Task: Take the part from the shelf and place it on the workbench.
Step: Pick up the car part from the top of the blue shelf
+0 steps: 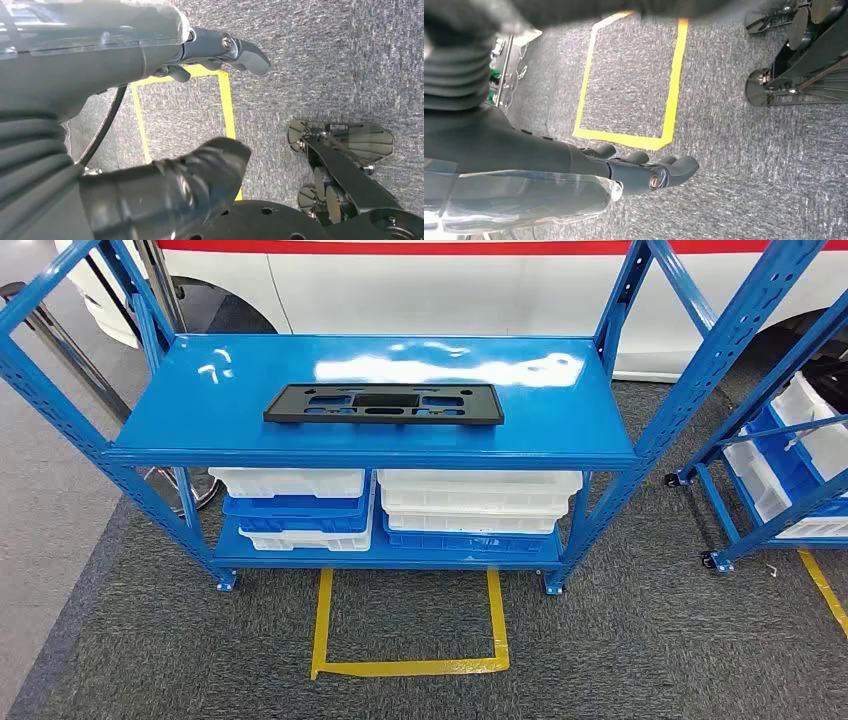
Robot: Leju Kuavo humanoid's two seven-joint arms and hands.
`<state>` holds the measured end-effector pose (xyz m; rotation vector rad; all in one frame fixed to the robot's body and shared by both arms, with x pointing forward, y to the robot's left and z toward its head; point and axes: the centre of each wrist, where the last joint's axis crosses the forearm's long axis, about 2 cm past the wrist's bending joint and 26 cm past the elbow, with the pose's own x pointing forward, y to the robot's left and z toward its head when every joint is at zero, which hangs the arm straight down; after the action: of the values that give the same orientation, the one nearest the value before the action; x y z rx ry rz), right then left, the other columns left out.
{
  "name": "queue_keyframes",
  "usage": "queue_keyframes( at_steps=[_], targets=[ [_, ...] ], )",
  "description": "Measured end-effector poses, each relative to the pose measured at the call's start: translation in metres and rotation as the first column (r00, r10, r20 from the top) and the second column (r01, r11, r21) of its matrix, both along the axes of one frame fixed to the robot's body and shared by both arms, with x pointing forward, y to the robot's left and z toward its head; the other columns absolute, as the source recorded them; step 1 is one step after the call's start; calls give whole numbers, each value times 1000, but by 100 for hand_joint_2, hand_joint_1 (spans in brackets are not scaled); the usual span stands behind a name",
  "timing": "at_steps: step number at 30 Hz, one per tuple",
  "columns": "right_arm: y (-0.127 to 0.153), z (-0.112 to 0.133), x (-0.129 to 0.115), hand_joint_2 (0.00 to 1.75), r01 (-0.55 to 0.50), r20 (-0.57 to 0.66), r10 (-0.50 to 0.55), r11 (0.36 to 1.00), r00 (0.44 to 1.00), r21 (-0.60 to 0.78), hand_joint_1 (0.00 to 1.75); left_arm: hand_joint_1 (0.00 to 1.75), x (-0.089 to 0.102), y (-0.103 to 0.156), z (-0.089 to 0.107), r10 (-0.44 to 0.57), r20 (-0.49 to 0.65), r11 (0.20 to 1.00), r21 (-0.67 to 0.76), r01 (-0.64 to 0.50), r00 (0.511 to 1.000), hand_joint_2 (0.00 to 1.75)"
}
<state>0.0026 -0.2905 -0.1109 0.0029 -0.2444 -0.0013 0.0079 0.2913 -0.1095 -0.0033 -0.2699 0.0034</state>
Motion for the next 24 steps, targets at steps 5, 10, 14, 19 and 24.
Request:
queue_keyframes(
  at_steps=[5,10,14,19,24],
  targets=[
    [0,0,1,175,-1,2,1,1000,1000,0,0,0,1,0,0,-2,1,1000,1,2,1000,175],
    [0,1,13,0,-12,9,12,1000,1000,-7,0,0,8,-1,0,-23,4,1000,12,23,1000,0],
    [0,1,13,0,-13,9,13,1000,1000,-7,0,0,8,-1,0,-24,4,1000,12,23,1000,0],
    [-1,3,39,0,-22,21,23,1000,1000,-21,0,0,25,-3,1,-92,-1,995,36,92,996,0],
    [-4,9,85,0,58,77,-59,998,995,6,0,0,50,-13,3,-199,-21,978,63,200,980,0]
  ],
)
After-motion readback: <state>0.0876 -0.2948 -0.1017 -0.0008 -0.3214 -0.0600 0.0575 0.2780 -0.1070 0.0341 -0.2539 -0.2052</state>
